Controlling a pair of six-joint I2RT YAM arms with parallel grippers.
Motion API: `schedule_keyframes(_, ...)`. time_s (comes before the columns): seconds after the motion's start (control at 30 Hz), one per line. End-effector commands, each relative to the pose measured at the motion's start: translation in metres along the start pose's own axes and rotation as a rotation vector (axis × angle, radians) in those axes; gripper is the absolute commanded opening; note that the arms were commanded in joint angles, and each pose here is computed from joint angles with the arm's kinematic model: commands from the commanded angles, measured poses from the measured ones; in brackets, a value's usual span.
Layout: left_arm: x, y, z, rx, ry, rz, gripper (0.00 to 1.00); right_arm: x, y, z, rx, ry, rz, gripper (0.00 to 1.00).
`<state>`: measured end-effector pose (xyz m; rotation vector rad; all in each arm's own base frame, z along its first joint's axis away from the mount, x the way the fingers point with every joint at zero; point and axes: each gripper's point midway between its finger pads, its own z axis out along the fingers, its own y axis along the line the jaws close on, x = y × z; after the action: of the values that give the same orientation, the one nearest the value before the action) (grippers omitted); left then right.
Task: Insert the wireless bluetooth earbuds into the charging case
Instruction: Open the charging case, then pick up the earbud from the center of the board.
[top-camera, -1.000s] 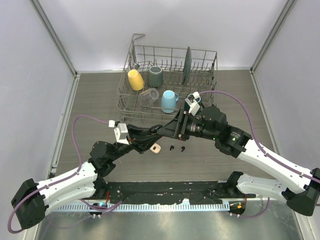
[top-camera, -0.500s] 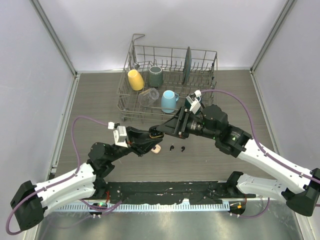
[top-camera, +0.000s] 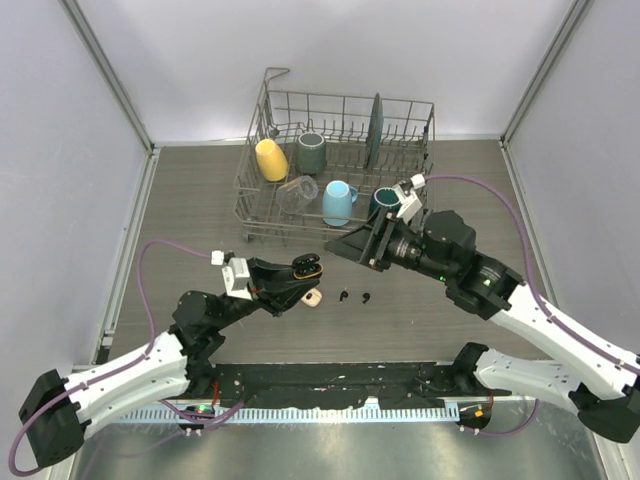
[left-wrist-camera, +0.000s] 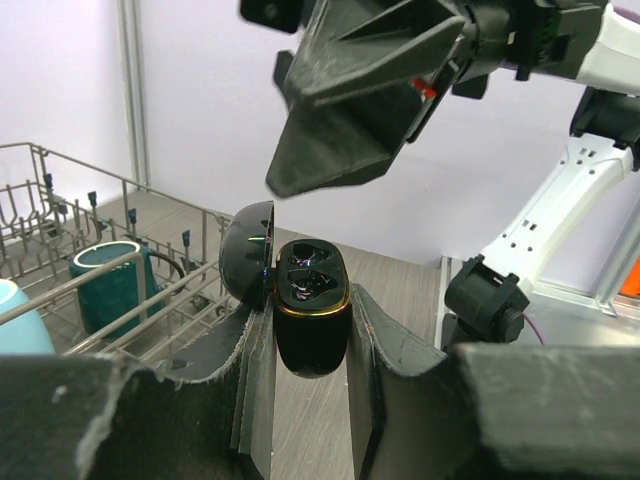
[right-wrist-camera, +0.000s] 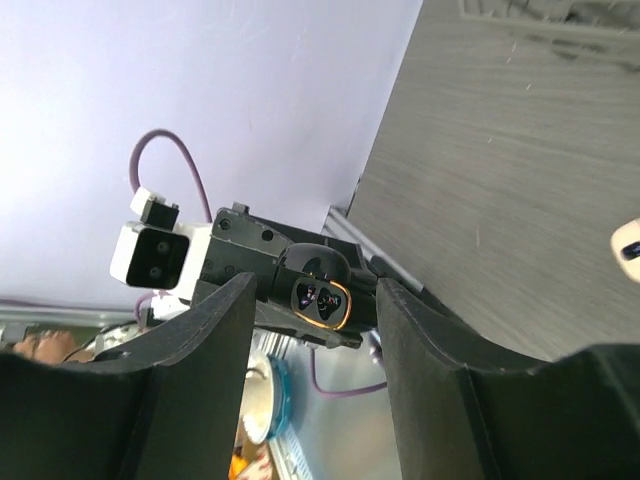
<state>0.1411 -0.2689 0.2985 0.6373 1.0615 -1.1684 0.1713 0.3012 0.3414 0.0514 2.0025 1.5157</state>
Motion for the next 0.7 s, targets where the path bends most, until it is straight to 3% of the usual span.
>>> schedule_keyframes(0.0, -0.012, 0.006, -0.002, -0.036, -0.044, 0.047, 0.00, -0.032, -0.008, -0.028, 0.124, -0.156, -0.086, 0.57)
schedule_keyframes(0.07, -0.012, 0.006, -0.003, -0.041, -0.041, 0.052, 0.00, -0.041, -0.034, -0.034, 0.246, -0.219, -0.099, 0.56)
schedule_keyframes(0.3, -0.014, 0.006, -0.006, -0.046, -0.043, 0.052, 0.00, -0.015, -0.140, -0.063, 0.691, -0.150, -0.124, 0.53)
schedule_keyframes(0.47, -0.014, 0.008, -0.005, -0.056, -0.043, 0.051, 0.00, 0.008, -0.187, -0.061, 0.845, -0.079, -0.101, 0.49)
schedule_keyframes(0.67, -0.015, 0.008, -0.006, -0.061, -0.049, 0.046, 0.00, 0.019, -0.225, -0.057, 0.984, -0.081, -0.084, 0.48)
